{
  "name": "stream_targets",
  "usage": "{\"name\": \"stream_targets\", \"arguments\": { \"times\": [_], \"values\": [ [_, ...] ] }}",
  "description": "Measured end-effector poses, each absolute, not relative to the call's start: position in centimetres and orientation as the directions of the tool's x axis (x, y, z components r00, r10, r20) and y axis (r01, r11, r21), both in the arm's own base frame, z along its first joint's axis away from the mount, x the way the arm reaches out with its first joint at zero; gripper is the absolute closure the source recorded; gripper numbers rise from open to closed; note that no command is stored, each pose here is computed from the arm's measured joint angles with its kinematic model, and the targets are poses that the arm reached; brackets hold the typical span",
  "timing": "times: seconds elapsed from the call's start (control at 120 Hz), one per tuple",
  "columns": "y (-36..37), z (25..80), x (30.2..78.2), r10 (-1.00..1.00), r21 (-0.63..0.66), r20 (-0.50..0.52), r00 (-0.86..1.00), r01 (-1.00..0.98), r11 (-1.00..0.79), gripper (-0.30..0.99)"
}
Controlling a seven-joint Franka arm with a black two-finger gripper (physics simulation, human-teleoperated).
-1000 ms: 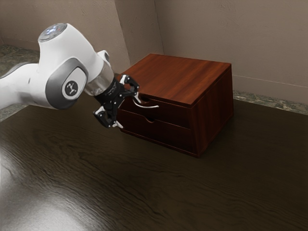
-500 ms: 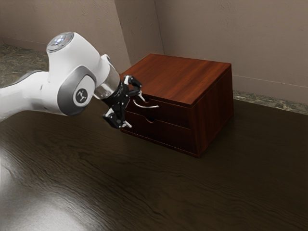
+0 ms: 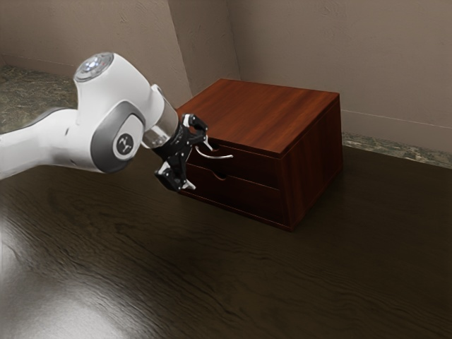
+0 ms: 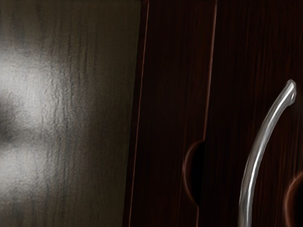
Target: Pull the drawer handle with one arm to open the drawer
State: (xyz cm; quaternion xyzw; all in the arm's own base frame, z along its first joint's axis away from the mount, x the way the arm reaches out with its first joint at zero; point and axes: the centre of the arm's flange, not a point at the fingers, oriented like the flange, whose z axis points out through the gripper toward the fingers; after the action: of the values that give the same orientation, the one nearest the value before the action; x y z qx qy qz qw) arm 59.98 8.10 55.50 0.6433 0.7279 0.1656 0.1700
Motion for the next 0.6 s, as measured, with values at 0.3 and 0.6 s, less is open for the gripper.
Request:
{"name": "stream_targets", "arguments": {
  "times": [0.3,0.6],
  "values": [
    [10.4,55.1,60.3,0.985,0.470,-0.036,-0.166,0.867,0.164,0.00],
    [10.2,54.5,61.1,0.984,0.476,-0.037,-0.174,0.863,0.170,0.00]
  ]
}}
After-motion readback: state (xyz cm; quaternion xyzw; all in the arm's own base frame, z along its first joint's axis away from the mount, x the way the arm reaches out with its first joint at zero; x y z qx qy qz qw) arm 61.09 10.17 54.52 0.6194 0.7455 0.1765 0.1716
